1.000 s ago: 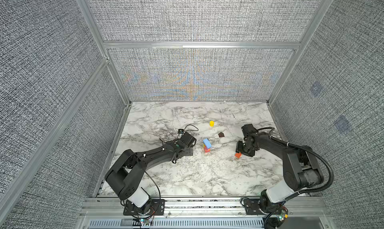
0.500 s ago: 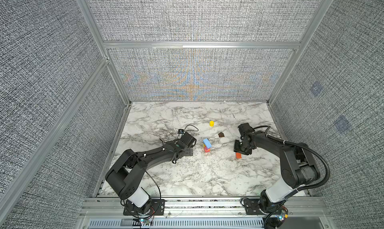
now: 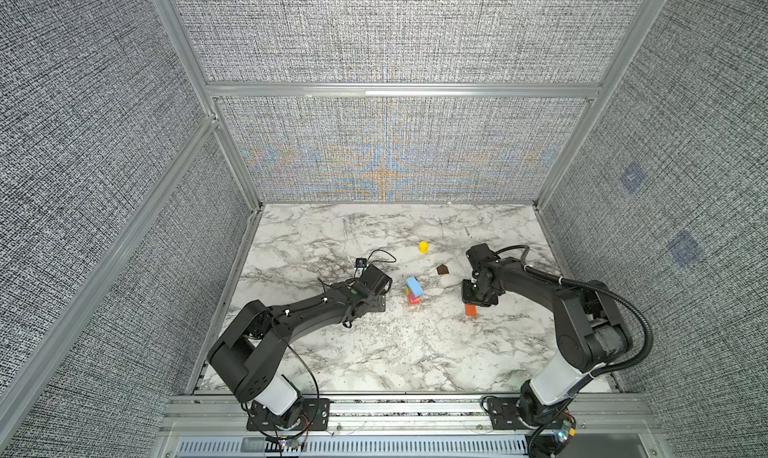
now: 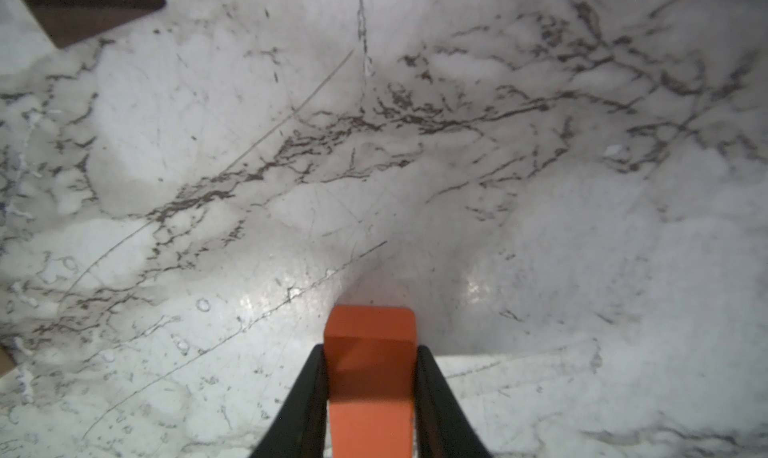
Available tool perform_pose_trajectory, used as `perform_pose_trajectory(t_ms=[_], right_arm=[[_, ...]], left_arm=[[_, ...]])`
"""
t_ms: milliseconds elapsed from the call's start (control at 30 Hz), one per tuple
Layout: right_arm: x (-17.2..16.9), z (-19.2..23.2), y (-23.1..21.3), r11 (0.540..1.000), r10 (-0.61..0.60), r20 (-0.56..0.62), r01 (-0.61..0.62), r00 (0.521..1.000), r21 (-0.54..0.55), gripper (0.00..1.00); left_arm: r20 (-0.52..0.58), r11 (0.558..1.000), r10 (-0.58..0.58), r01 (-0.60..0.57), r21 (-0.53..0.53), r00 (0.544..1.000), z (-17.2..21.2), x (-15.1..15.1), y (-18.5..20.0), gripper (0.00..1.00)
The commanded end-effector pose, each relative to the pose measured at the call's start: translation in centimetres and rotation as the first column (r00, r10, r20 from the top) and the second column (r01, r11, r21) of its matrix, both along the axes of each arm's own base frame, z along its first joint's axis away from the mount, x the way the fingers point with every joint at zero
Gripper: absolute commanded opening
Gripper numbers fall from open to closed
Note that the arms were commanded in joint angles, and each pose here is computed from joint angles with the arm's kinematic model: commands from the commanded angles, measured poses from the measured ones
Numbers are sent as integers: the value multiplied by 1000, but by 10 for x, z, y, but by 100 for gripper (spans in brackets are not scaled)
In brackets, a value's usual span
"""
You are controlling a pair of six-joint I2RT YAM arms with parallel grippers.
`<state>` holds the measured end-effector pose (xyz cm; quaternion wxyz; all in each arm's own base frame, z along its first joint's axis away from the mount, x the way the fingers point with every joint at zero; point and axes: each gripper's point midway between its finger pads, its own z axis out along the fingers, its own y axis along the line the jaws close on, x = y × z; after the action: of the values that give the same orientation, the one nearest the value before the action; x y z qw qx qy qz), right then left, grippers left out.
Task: Build the wood block tower
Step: 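Lift the orange-red bar with the right gripper and carry it over the stack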
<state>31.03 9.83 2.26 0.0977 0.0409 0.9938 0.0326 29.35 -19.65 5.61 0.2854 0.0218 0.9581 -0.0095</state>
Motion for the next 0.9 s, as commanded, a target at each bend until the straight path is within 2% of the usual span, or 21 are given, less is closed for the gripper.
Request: perform_pose_trajectory(t_ms=[0, 633, 867], right_arm=[[-12, -4, -1, 999, 34, -44, -35, 998, -22, 30], [-10, 30, 11, 996, 89, 16, -89, 996, 2, 27], [-12, 16, 13, 993, 113, -18, -113, 993, -18, 36]], left_arm=[[6, 1000, 6, -6, 0, 1000, 3, 0, 2, 99], [19, 999, 17, -17, -28, 1000, 19, -5, 6, 99], [15, 999, 25, -24, -39, 1000, 20, -8, 7, 99]])
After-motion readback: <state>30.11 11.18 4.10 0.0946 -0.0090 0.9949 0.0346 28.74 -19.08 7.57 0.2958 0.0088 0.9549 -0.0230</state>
